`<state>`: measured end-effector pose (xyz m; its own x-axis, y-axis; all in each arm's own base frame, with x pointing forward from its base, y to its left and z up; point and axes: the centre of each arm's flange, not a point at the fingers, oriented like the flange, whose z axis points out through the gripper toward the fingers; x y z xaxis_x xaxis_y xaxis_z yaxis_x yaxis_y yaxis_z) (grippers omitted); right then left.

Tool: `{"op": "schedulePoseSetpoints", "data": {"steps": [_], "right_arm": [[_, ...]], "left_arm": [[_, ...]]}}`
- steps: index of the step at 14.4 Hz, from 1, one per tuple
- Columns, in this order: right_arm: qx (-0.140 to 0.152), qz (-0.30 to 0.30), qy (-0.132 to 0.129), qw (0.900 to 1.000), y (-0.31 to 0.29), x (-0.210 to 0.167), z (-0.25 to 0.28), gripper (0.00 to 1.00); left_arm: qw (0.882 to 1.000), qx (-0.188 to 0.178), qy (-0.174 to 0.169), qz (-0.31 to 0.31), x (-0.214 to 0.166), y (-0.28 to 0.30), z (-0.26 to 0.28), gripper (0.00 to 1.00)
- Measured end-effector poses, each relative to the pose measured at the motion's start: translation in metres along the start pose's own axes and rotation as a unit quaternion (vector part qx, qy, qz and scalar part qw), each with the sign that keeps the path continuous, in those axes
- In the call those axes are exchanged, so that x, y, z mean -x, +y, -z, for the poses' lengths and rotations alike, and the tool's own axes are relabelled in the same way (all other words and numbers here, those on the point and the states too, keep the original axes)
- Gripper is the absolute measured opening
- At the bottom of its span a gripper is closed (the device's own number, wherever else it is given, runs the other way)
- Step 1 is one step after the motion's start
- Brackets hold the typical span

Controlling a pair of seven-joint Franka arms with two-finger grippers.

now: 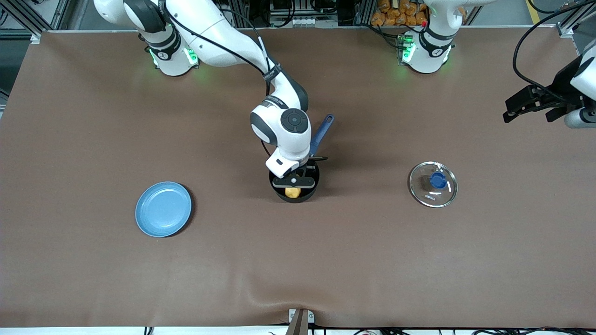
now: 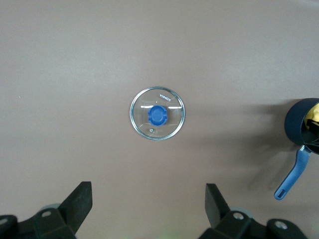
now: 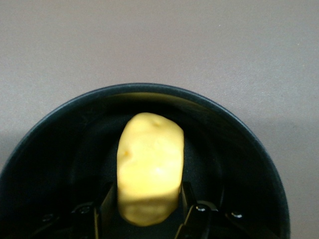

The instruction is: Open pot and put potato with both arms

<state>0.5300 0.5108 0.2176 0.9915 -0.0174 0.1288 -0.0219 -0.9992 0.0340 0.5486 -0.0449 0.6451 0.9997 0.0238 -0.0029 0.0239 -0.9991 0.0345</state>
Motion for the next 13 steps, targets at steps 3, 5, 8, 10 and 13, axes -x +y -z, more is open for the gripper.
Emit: {"op": "schedulePoseSetpoints", "data": {"steps": [3, 5, 8, 10, 13], "right_arm": [[0.005, -0.009, 0.004, 1.000, 0.005, -0.014, 0.019, 0.48], [0.011, -0.019, 0.002, 1.000, 0.014, -0.027, 0.058, 0.48], [0.011, -0.019, -0.003, 1.000, 0.048, -0.050, 0.160, 0.48], [-0.005, -0.019, -0.016, 1.000, 0.086, -0.062, 0.232, 0.48], [-0.019, -0.024, -0.020, 0.999, 0.110, -0.053, 0.292, 0.48]], "left_arm": [[1.000, 0.001, 0.000, 0.001, 0.000, 0.000, 0.000, 1.00], [1.000, 0.001, -0.001, 0.000, 0.000, 0.000, -0.001, 1.00], [1.000, 0.001, -0.002, 0.002, 0.000, 0.000, -0.002, 1.00], [1.000, 0.000, -0.006, 0.000, 0.001, 0.001, -0.003, 1.00], [1.000, 0.000, -0.008, 0.000, 0.001, 0.001, -0.003, 1.00]]}}
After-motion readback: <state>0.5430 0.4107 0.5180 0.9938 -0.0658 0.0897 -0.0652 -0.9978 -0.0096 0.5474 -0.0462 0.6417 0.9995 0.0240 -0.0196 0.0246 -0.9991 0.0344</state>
